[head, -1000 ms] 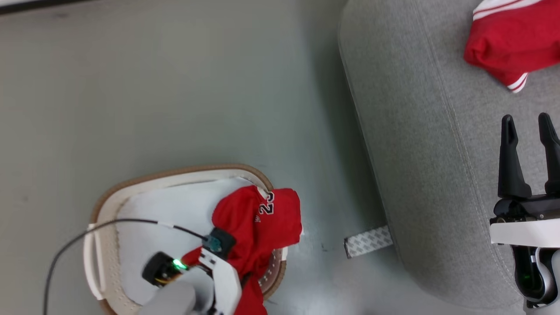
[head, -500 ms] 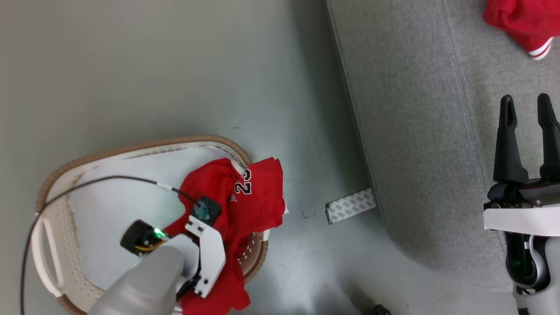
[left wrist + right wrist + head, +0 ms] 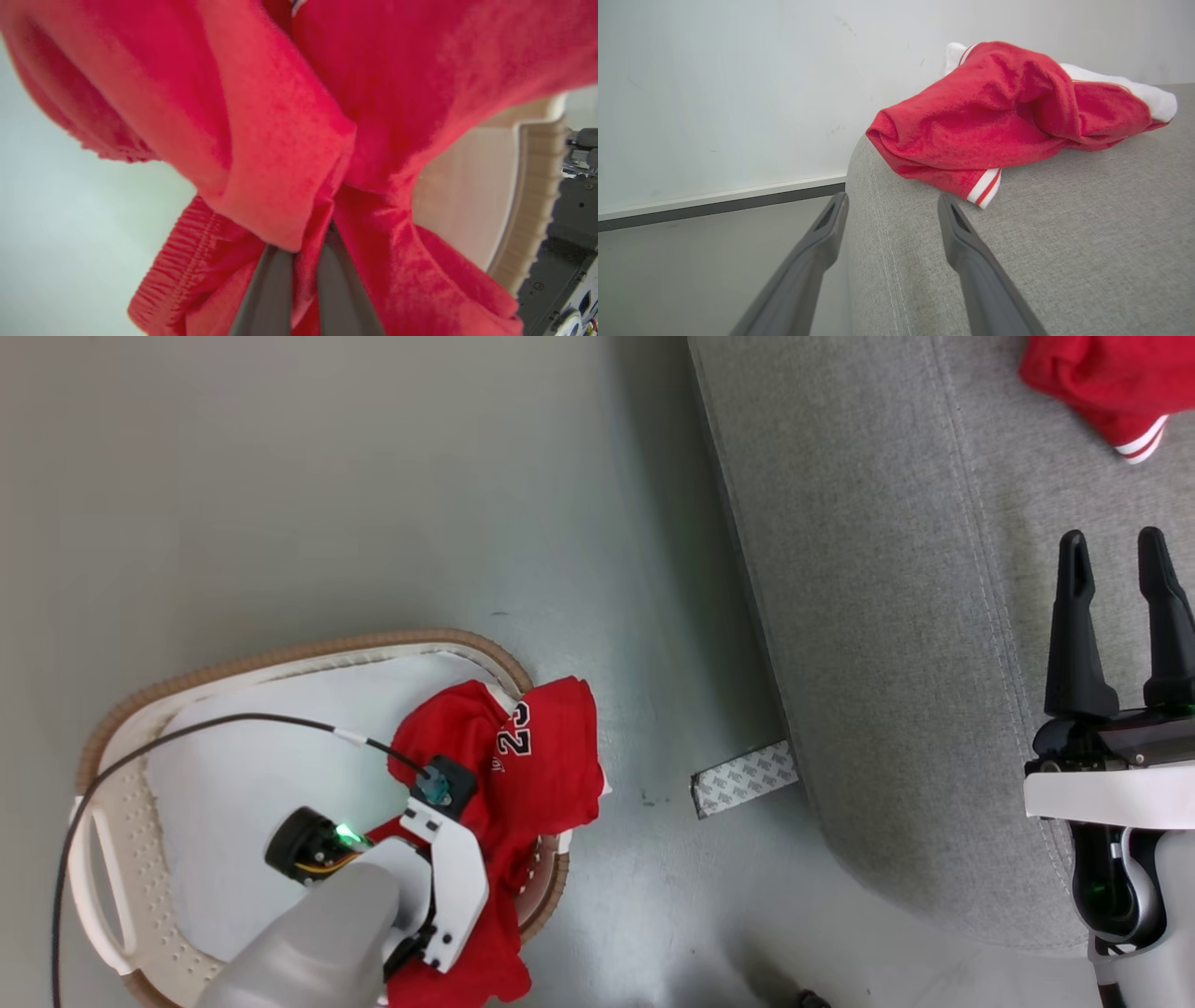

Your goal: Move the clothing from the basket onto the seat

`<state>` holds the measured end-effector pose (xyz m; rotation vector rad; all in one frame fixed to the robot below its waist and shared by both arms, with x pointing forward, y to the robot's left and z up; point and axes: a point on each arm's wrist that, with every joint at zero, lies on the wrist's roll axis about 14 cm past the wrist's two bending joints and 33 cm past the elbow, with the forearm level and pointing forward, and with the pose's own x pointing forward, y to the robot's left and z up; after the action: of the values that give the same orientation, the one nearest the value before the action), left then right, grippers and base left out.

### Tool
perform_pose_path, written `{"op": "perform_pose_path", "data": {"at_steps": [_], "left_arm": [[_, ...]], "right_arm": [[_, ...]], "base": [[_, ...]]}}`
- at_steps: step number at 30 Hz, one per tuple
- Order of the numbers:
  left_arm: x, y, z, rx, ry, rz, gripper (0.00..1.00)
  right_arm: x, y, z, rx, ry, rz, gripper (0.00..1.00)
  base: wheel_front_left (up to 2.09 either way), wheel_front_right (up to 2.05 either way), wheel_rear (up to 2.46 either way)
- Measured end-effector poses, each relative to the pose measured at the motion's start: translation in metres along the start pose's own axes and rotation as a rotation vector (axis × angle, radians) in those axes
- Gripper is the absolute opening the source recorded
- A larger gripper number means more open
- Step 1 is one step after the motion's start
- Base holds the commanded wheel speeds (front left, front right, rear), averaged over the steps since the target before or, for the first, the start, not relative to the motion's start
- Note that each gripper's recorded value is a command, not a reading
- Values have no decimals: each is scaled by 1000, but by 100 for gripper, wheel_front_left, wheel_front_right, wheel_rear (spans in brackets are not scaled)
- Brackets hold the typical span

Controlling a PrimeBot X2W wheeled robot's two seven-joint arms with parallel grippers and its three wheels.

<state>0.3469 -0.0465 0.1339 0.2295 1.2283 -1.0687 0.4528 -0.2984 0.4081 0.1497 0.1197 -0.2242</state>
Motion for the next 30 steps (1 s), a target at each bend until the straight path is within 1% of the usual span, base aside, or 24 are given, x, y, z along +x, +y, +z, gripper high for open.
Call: {"op": "perform_pose_path", "data": {"at_steps": [5, 8, 12, 14, 15, 17, 21, 24, 30], "left_arm": [[-9, -2, 10, 0, -43, 10, 0], [-21, -5, 23, -20, -112, 25, 0], [-43, -17, 43, -42, -227, 39, 0], [-57, -21, 51, -49, -282, 54, 0], [-72, -21, 58, -45, -334, 80, 0], [-89, -23, 68, -39, -392, 106, 0], [-121, -30, 82, -26, -500, 150, 0], [-147, -37, 93, -25, -581, 175, 0], [-197, -47, 101, -4, -704, 245, 0]], "right_arm": [[-2, 3, 9, -2, -18, 12, 100], [-4, 4, 21, -3, -45, 22, 100], [-11, 9, 41, -4, -88, 46, 100], [-16, 14, 49, -8, -103, 69, 100], [-21, 19, 57, -9, -114, 93, 100], [-27, 27, 65, -5, -133, 121, 100], [-38, 41, 81, 16, -170, 168, 100], [-50, 55, 86, 37, -181, 207, 100], [-74, 78, 91, 75, -192, 282, 100]], "base": [[0, 0, 0], [0, 0, 0], [0, 0, 0], [0, 0, 0], [0, 0, 0], [0, 0, 0], [0, 0, 0], [0, 0, 0], [0, 0, 0]]}}
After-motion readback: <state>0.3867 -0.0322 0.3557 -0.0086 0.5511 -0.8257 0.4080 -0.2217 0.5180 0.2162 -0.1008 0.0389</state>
